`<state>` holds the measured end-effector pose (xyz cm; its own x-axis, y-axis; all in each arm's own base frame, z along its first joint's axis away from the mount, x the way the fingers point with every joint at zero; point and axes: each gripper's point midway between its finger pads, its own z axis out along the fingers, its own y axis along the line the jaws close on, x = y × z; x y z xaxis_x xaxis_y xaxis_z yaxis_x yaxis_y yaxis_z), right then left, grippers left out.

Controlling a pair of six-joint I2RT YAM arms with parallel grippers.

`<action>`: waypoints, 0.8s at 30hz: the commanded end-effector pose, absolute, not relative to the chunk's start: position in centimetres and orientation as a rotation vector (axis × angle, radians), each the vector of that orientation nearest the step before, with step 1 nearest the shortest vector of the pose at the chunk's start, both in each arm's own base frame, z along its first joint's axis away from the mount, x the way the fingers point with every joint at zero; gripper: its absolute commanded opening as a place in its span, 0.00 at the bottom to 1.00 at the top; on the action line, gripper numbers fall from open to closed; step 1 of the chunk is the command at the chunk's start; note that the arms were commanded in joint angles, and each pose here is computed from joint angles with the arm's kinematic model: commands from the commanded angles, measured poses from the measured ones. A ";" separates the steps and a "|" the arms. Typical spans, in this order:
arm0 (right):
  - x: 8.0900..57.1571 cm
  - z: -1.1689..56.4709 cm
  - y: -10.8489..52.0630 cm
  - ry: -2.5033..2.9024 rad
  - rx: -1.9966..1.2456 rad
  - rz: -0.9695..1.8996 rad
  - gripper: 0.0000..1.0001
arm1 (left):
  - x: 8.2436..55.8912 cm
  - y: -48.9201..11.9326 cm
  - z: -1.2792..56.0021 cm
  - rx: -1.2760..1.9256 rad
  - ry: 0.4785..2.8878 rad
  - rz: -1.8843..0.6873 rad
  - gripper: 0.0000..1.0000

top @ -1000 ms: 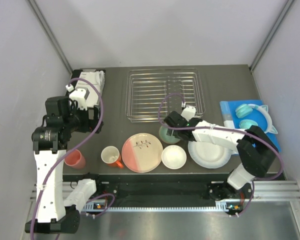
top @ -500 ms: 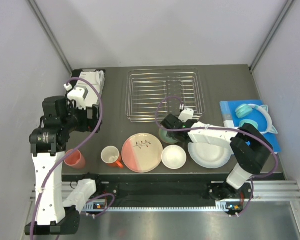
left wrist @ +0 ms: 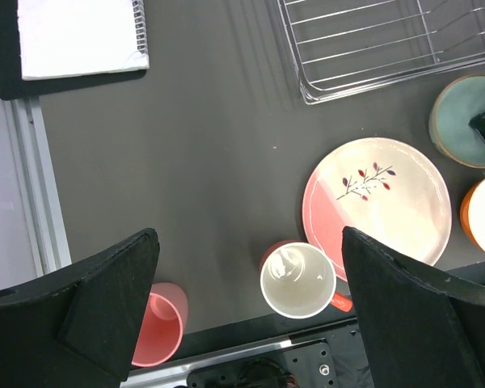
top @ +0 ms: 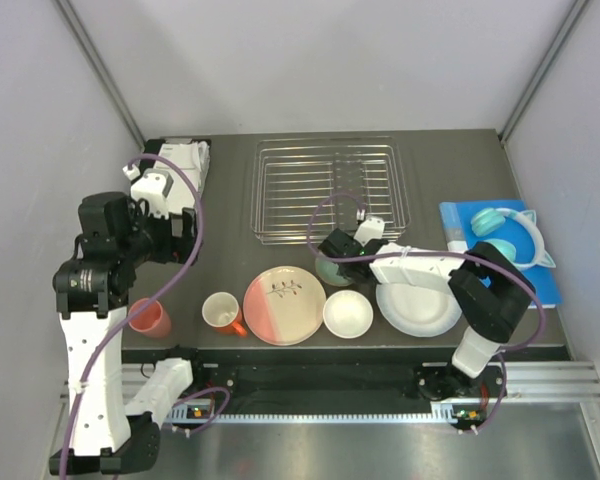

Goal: Load the mixed dishes into the dish rack

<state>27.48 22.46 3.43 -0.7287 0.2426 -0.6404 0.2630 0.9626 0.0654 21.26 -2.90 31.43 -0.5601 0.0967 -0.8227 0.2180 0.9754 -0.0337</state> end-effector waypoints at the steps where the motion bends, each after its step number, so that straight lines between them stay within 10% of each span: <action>1: 28.2 4.3 23.4 2.396 0.345 -0.036 0.34 | 20.8 -2.6 33.2 0.235 2.120 -0.129 0.99; 8: 27.4 6.5 23.0 2.337 0.343 0.006 0.00 | 20.7 -2.4 33.4 0.242 2.113 -0.111 0.99; 24: 26.6 27.1 25.0 1.971 0.078 0.112 0.00 | 21.7 -2.2 31.9 0.239 2.137 -0.106 0.99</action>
<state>23.85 26.85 17.36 -0.5863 0.0475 -0.8087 -0.0298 0.9963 0.0801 21.02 -2.45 31.43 -0.5601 0.1206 -0.8196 0.2150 0.9766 -0.0032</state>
